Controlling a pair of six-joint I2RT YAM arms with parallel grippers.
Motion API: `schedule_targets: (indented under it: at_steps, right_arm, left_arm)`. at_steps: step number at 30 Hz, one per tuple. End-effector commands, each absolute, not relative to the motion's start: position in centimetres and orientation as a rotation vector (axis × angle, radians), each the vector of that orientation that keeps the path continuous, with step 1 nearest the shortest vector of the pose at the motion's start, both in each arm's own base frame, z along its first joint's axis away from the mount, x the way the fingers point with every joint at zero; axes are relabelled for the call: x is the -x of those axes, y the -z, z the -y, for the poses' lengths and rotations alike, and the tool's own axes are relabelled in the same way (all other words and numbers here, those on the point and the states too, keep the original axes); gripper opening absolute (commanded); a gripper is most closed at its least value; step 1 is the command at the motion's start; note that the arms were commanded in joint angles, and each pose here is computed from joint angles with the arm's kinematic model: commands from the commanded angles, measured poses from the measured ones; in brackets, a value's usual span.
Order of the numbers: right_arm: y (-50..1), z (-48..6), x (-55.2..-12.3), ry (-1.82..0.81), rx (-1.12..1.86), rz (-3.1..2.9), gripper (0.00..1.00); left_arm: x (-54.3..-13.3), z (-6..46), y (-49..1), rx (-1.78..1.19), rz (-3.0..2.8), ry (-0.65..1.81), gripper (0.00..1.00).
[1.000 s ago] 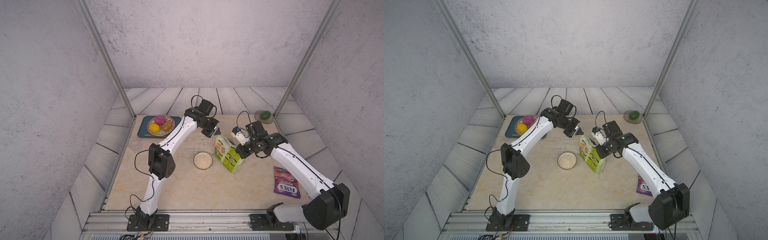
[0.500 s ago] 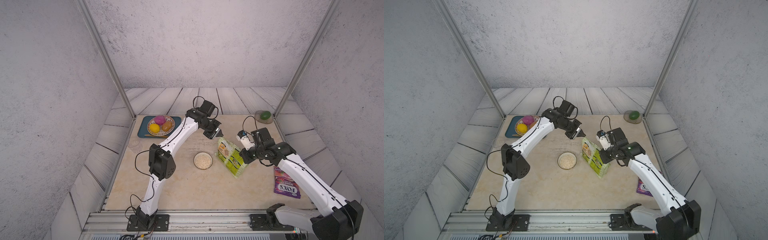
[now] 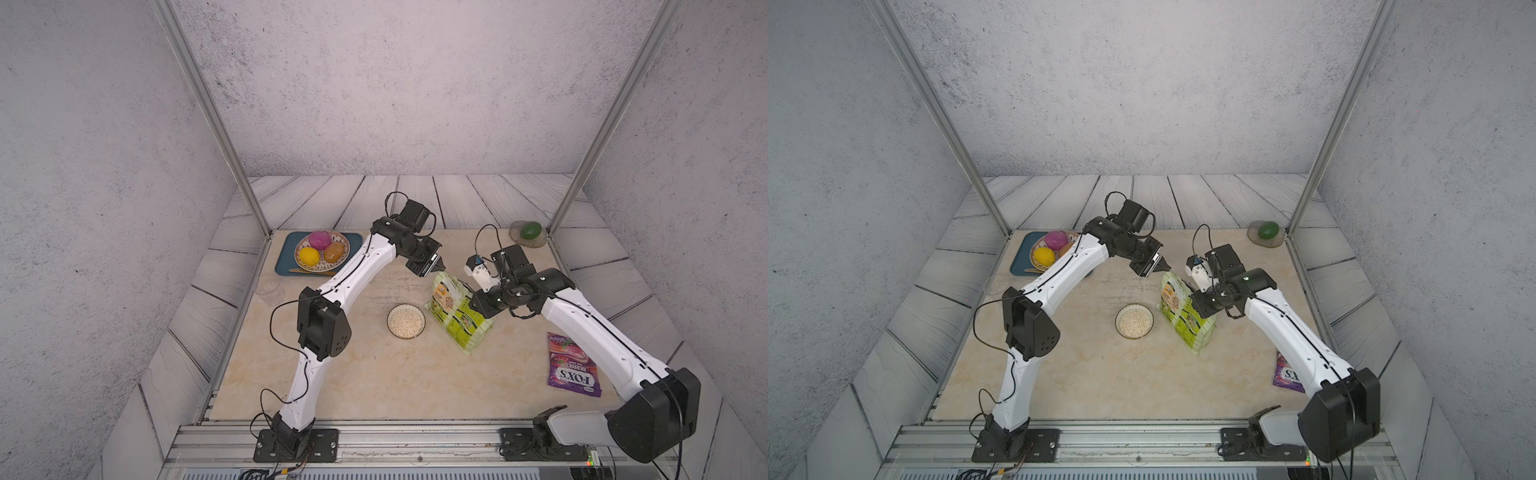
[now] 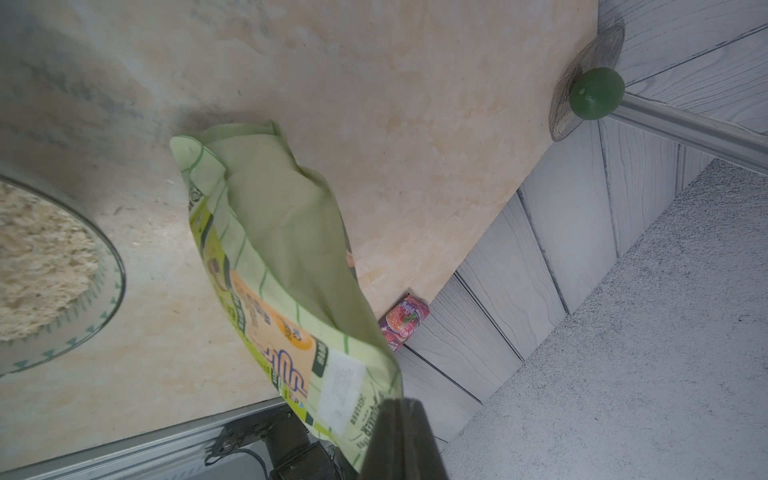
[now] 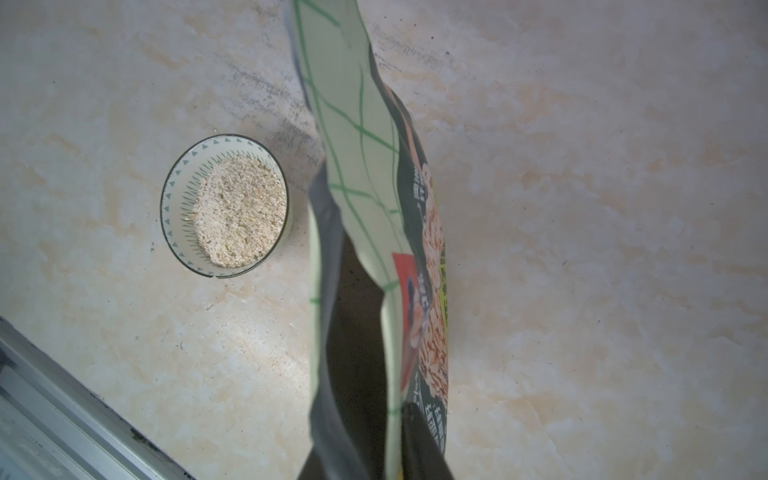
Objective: Pour the oats into the breakfast bowl
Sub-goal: Close the oats bag at the center of the board.
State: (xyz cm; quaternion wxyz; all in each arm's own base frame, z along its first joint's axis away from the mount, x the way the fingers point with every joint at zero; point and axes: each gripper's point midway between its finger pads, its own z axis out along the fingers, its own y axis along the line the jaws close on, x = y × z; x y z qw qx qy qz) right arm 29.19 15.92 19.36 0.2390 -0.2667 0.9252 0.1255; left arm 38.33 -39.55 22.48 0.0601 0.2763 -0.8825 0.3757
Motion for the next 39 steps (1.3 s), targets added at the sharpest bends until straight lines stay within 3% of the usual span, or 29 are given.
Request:
schedule_targets:
  at_steps: [1, 11, 12, 14, 25, 28, 31, 36, 39]
  right_arm:
    - [-20.3, -16.6, -29.5, -0.384, 0.747, -2.506, 0.25]
    - [-19.6, -17.0, -30.7, -0.366, 0.760, -2.509, 0.25]
    - [-19.6, -16.9, -30.9, -0.356, 0.758, -2.513, 0.20]
    - [-19.9, -16.5, -31.3, -0.320, 0.731, -2.520, 0.00]
    - [-21.3, -15.7, -31.1, -0.262, 0.684, -2.404, 0.00]
    - [-21.2, -16.1, -31.5, -0.273, 0.699, -2.422, 0.16]
    - [-20.9, -16.5, -31.9, -0.282, 0.720, -2.440, 0.22]
    - [-20.5, -17.4, -32.6, -0.310, 0.758, -2.430, 0.24]
    - [-20.5, -17.7, -32.9, -0.316, 0.768, -2.412, 0.18]
  left_arm:
    - [-38.5, 40.0, -26.1, -0.780, 2.665, -1.292, 0.00]
    - [-38.6, 40.1, -26.3, -0.788, 2.656, -1.305, 0.00]
    - [-38.6, 40.0, -26.4, -0.788, 2.655, -1.306, 0.00]
    - [-38.6, 39.9, -26.3, -0.796, 2.654, -1.300, 0.00]
    - [-38.6, 39.6, -26.1, -0.807, 2.658, -1.281, 0.00]
    - [-38.6, 39.8, -25.9, -0.801, 2.649, -1.282, 0.00]
    - [-38.6, 39.9, -26.0, -0.795, 2.645, -1.290, 0.00]
    - [-38.6, 40.0, -25.9, -0.794, 2.638, -1.290, 0.00]
    - [-38.7, 40.0, -26.0, -0.798, 2.636, -1.296, 0.00]
